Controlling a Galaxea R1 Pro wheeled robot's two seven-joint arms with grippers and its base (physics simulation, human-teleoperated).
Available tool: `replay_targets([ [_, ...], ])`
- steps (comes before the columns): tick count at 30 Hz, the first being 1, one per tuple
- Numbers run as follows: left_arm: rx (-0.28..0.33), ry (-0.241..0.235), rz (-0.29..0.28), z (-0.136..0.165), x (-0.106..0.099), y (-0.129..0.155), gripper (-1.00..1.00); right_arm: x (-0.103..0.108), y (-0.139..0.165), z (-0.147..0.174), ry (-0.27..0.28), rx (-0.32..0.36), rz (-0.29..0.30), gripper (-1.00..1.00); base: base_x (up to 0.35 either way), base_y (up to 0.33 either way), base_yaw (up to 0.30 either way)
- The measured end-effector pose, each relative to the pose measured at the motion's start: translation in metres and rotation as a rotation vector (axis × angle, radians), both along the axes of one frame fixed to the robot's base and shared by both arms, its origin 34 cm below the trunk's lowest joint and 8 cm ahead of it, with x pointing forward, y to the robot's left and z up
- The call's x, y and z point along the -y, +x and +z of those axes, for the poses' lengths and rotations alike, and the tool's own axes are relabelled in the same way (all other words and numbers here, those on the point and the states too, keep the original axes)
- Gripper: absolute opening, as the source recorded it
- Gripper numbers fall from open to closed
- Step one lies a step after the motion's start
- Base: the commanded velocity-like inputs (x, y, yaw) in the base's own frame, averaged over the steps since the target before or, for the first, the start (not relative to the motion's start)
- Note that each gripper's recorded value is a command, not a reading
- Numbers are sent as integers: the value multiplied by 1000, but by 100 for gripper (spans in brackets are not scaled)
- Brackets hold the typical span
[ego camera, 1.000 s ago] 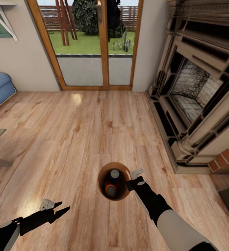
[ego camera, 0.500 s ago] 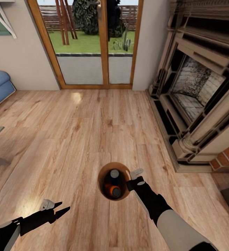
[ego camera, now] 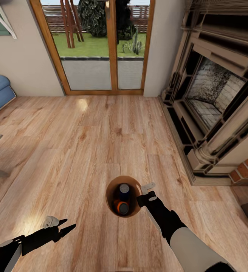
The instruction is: Put the three can of soda from the living room inside the tash can in the kitchen.
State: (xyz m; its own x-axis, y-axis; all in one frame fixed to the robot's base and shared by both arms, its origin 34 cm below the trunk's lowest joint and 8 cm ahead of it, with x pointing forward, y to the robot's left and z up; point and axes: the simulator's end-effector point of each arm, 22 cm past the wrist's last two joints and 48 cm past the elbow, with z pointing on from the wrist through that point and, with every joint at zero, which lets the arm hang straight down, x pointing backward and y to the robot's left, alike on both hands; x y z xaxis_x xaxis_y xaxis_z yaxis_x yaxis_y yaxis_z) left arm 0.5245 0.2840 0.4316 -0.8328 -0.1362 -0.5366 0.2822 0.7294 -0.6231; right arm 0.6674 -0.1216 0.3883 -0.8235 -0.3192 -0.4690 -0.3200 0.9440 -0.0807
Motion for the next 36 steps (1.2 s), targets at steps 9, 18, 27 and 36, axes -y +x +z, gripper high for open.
replay_targets([
  [9,2,-1,-1,-18,0,-3,100,0,-3,-19,0,0,0,-100,0,0,0],
  [18,3,0,-1,-37,0,-6,100,0,-6,-37,0,1,0,-100,0,0,0],
  [27,4,0,-2,-56,0,-10,100,0,-11,-56,0,1,0,-100,0,0,0],
  [36,4,0,-2,-75,1,-14,100,0,-15,-76,0,1,0,-100,0,0,0],
])
